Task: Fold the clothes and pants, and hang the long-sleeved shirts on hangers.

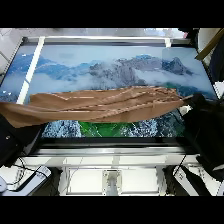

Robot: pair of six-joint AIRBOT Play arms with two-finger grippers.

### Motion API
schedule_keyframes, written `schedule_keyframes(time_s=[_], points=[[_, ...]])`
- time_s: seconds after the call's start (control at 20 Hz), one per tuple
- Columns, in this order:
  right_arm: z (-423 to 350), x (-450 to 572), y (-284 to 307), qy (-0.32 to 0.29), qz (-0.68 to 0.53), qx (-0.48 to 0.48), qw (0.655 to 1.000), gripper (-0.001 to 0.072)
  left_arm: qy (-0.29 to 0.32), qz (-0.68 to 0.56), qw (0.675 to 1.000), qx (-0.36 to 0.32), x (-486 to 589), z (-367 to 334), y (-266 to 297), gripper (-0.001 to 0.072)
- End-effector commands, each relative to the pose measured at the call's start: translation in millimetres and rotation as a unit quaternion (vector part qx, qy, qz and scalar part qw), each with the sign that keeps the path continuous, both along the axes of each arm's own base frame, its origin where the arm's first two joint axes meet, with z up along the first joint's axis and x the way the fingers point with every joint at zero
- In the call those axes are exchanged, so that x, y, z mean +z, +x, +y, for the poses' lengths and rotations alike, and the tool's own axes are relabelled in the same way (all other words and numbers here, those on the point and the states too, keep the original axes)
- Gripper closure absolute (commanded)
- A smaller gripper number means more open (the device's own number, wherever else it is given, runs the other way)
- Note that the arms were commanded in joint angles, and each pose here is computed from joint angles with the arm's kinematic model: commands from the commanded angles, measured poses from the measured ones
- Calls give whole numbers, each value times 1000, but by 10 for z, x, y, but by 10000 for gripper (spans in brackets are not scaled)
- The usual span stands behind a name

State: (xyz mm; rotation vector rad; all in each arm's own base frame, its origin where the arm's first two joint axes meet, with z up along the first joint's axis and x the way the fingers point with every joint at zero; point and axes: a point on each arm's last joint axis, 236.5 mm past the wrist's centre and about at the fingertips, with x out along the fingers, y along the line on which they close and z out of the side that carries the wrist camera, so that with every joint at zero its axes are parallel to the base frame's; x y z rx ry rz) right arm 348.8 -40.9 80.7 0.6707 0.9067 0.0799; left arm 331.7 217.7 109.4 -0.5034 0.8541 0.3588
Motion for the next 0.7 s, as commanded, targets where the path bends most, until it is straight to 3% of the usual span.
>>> schedule_keyframes(time_s=[0.0, 0.3, 0.65], points=[[-11, -266, 462, 28, 36, -26, 999, 690, 35, 57, 997, 24, -230, 168, 574, 698], [-411, -519, 1273, 21, 18, -80, 996, 690, 71, 107, 992, -16, -706, 152, 1402, 698], [-469, -987, 1810, 28, 17, -133, 991, 689, 69, 180, 981, -34, -1346, 88, 1411, 697]])
